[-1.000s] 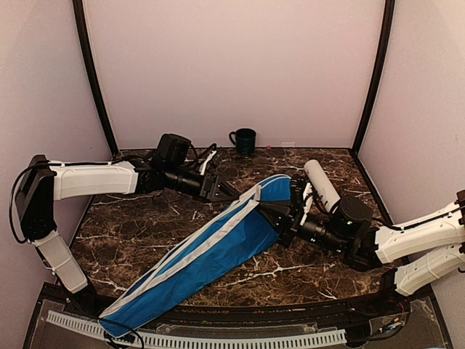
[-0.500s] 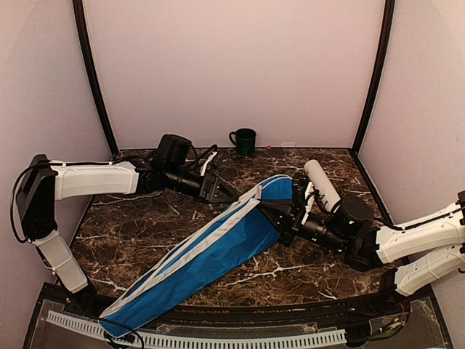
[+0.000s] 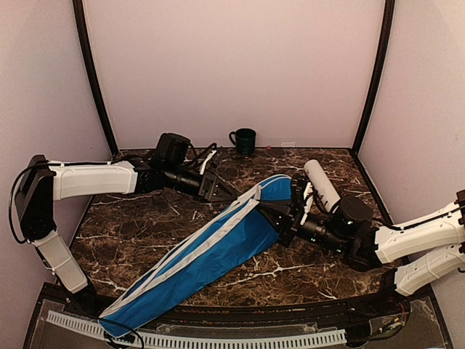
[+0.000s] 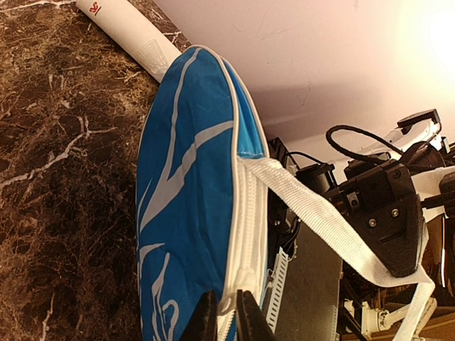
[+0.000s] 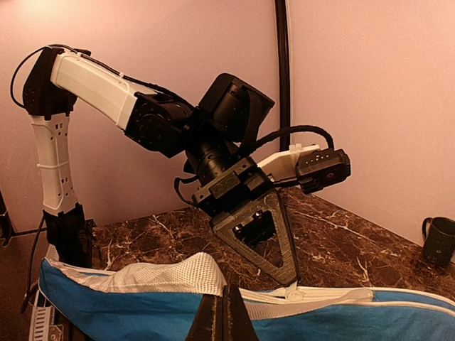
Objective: Pack up the badminton gear
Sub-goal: Pick up the zipper from the racket bag, then zip the zipper on the racket bag.
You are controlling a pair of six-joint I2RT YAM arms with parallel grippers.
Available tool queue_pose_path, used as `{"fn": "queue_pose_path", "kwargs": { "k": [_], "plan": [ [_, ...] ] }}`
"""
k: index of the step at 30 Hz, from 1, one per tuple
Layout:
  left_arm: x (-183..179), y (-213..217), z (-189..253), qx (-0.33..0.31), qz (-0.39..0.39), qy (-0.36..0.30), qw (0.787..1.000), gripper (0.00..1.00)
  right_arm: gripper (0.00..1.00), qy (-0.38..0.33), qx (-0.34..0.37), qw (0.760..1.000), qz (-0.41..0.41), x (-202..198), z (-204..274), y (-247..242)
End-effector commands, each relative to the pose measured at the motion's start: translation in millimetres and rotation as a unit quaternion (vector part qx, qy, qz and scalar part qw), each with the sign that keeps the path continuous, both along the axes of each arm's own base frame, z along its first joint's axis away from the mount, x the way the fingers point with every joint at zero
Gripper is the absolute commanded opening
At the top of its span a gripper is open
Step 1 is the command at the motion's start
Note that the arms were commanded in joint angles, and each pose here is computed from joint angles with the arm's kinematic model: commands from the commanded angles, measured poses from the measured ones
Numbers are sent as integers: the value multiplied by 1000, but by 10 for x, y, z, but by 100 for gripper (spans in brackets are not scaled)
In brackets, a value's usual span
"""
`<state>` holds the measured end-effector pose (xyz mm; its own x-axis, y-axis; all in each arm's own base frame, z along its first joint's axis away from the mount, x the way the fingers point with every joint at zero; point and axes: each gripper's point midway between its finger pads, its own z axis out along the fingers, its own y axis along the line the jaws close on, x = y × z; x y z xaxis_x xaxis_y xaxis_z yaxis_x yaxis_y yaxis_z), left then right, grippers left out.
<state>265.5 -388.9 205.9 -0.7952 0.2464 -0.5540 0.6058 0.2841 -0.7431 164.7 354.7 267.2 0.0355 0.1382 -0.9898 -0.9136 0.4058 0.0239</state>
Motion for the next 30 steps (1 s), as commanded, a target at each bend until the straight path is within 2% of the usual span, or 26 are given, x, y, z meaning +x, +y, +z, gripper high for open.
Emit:
{"fn": "queue_pose_path", "kwargs": {
  "k": [1, 10, 30],
  "plan": [
    [-66, 40, 241, -23, -7, -21, 999, 10, 0, -14, 30, 999, 10, -45, 176, 22],
    [-81, 39, 245, -26, -10, -18, 999, 0, 0, -7, 31, 1000, 1, -20, 156, -3],
    [-262, 309, 67, -12, 18, -26, 999, 0, 0, 11, 31, 994, -105, 198, 89, -403]
  ]
}}
